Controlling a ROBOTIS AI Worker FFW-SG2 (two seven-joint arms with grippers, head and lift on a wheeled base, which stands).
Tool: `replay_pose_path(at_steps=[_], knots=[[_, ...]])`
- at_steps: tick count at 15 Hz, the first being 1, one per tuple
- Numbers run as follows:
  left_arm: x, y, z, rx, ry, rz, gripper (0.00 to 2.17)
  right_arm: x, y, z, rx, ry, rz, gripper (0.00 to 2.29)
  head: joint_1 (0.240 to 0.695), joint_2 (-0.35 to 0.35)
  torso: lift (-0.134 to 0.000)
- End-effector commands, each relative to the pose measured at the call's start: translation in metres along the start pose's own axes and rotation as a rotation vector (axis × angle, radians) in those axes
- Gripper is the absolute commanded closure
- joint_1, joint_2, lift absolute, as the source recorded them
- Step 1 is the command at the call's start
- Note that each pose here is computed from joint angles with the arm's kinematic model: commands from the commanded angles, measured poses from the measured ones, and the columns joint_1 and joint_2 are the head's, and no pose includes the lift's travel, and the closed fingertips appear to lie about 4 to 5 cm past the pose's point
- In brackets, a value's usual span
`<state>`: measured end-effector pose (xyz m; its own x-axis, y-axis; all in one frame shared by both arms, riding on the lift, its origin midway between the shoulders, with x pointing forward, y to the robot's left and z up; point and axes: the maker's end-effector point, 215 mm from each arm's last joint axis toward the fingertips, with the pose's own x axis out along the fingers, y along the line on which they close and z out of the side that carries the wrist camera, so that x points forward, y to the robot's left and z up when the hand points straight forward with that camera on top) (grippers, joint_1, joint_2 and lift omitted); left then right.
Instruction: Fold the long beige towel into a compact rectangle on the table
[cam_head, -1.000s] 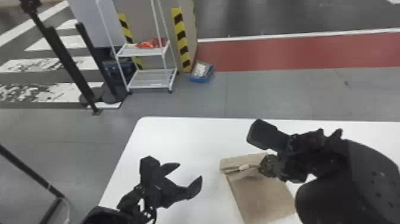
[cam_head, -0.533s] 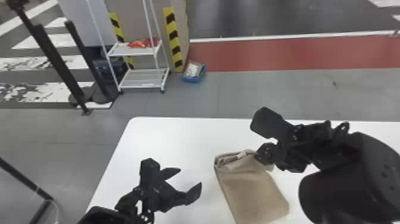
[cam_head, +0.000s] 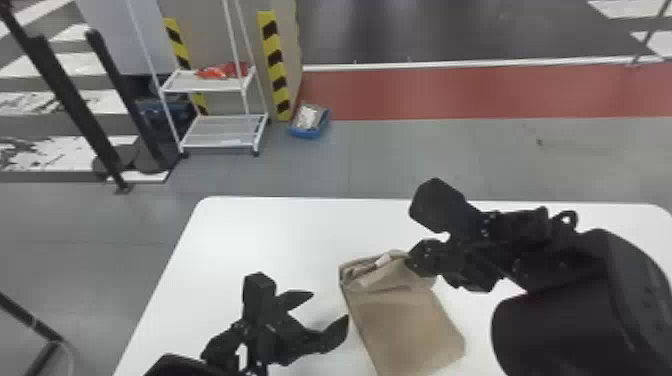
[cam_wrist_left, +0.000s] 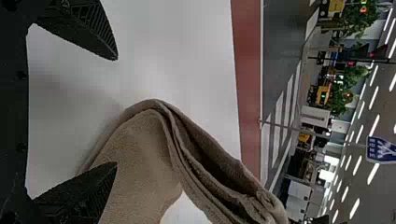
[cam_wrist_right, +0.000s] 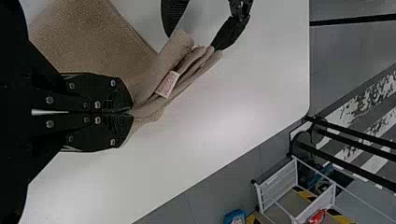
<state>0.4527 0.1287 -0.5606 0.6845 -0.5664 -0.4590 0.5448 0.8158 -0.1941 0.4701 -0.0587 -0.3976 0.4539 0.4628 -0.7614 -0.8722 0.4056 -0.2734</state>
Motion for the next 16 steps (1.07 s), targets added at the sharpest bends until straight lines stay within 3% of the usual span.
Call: replay_pose_path(at_steps=[1, 9, 16], knots=[[0.02, -0.006, 0.0, -0.01, -0.001, -0.003, 0.07, -0.002, 0.002, 0.001, 0.007, -0.017, 0.004, 1.47, 0.695, 0.089, 0.0], [0.048, 0.019, 0.021, 0.014, -0.045, 0.075, 0.08, -0.006, -0.003, 0.012, 0.007, -0.057, 0.012, 1.47, 0.695, 0.064, 0.0], [0.056, 0.015, 0.028, 0.032, -0.054, 0.055, 0.08, -0.015, -0.024, 0.019, 0.0, -0.087, -0.017, 1.47, 0.695, 0.055, 0.0]])
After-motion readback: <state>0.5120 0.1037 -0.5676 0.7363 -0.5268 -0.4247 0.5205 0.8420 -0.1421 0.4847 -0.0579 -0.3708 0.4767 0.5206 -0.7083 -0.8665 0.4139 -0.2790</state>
